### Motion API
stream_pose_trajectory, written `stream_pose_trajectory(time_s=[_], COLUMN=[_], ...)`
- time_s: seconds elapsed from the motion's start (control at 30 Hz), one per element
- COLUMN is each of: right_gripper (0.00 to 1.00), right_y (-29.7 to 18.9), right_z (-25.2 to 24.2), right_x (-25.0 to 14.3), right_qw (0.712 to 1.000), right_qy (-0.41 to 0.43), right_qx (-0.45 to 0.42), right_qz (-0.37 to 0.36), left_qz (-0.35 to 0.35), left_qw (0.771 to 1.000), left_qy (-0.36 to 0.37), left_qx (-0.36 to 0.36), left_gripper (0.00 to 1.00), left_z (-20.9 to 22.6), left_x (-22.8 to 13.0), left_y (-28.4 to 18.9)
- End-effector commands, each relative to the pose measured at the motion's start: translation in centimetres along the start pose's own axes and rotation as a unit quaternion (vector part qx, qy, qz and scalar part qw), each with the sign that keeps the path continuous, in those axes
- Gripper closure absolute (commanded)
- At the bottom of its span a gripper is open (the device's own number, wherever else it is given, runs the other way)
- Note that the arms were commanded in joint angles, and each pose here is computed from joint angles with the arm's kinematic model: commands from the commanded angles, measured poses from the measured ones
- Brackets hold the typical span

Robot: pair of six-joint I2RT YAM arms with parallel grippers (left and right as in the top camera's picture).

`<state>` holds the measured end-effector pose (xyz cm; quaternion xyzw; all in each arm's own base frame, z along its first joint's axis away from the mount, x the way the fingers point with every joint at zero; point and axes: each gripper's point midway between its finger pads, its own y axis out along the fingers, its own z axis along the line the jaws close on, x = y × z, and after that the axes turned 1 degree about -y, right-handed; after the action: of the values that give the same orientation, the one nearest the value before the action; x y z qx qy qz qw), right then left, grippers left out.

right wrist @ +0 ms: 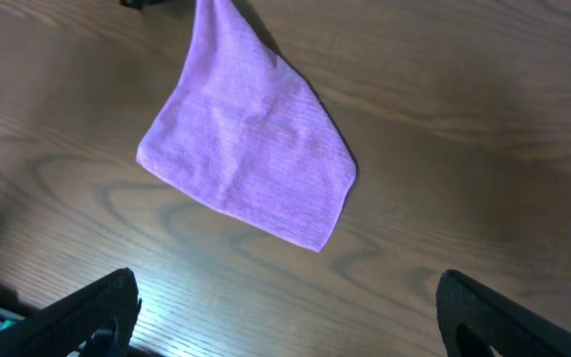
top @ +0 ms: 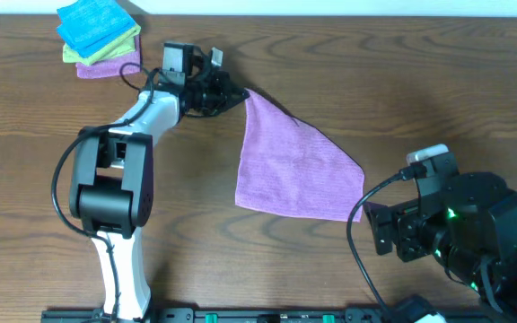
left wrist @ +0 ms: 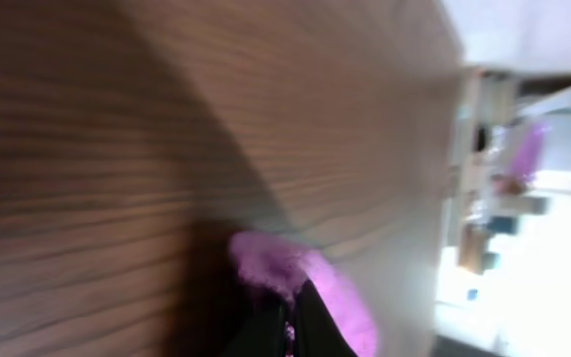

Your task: Fold the cloth

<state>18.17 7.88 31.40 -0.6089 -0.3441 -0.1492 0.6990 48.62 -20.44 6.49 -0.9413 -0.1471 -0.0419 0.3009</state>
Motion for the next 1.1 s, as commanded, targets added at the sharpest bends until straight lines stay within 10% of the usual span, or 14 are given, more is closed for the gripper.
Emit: stream_pose_trajectory(time_s=[0.0, 0.67, 0.8, 0.9, 1.07], right_gripper=[0.05, 0.18, 0.43, 0.99, 0.99], right_y=[0.2, 15.0, 17.9, 19.9, 23.0], right_z=[-0.2, 1.4, 2.5, 2.6, 2.6], right_x=[0.2, -5.6, -7.7, -9.0, -10.8], right_qw=[1.000, 0.986, 0.980, 0.978, 0.974], right_qy=[-0.008, 0.035, 0.050, 0.057, 0.061], right_qx=[-0.007, 0.038, 0.078, 0.079, 0.076], right_qz=[0.003, 0.157, 0.176, 0.184, 0.206], left_qz=[-0.024, 0.014, 0.024, 0.025, 0.026], left_qw=[0.991, 0.906, 0.905, 0.905, 0.905], left_qy=[0.105, 0.226, 0.221, 0.220, 0.219], left_qx=[0.086, 0.359, 0.362, 0.363, 0.363], left_gripper=[0.95, 0.94, 0.94, 0.95, 0.94], left_z=[2.0, 3.6, 3.9, 3.9, 4.0], left_x=[1.6, 1.8, 1.3, 1.2, 1.2], left_y=[-0.2, -3.7, -3.9, -3.9, -3.9])
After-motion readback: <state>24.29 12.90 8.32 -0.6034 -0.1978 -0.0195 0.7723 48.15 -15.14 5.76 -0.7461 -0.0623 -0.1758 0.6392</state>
